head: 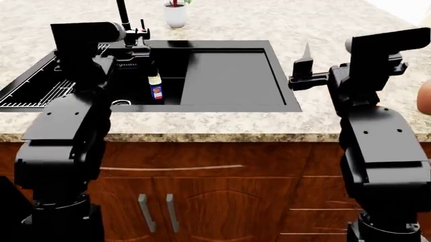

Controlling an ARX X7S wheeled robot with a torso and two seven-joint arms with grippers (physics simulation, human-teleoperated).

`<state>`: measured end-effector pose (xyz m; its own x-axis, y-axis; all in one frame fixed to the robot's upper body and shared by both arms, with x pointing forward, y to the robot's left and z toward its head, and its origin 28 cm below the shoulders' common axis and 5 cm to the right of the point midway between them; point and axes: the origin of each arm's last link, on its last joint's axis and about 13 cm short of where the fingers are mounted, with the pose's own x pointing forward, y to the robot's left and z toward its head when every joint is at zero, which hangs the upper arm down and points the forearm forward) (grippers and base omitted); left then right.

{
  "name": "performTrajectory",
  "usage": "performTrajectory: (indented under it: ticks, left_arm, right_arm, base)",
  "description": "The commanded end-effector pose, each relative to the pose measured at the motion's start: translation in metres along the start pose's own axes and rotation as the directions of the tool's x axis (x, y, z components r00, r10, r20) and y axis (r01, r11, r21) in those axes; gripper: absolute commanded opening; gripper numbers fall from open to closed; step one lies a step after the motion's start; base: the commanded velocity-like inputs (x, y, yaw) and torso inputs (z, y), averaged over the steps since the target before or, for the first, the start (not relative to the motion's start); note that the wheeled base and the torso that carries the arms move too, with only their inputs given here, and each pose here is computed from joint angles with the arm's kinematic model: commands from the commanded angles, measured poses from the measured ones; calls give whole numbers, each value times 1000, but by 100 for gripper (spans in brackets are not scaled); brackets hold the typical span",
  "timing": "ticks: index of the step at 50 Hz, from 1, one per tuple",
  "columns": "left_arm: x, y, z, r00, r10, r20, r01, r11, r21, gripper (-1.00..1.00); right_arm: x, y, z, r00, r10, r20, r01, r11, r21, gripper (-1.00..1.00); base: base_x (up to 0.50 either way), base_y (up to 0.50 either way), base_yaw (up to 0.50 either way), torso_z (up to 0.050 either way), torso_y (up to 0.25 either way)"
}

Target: Pick the jug and bowl and place them in the sink. Then turn on the water.

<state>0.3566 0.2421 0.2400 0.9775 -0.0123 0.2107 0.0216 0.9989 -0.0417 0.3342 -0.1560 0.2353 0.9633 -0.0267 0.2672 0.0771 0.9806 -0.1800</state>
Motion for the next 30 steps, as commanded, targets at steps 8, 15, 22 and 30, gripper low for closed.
performTrajectory:
  ticks: [8,15,22,30]
  left_arm:
    - [75,8,92,1000,-6,-7,6,1000,31,100]
    - [70,5,93,999,-45,-9,45,998,46,100]
    - [64,0,94,998,-69,-9,70,997,35,100]
    - [61,-2,92,997,-75,-11,76,997,23,100]
  right_arm:
    - [82,-55,106,999,-18,32,21,996,-88,100]
    - [92,-55,115,1000,2,30,0,997,-73,100]
    - [89,-57,118,1000,19,22,-17,997,-81,100]
    - [83,-60,117,1000,24,7,-24,996,-81,100]
  base:
    - [0,0,0,0,0]
    - [0,-364,0,0,0]
    - [0,-500,0,0,0]
    - [0,-500,0,0,0]
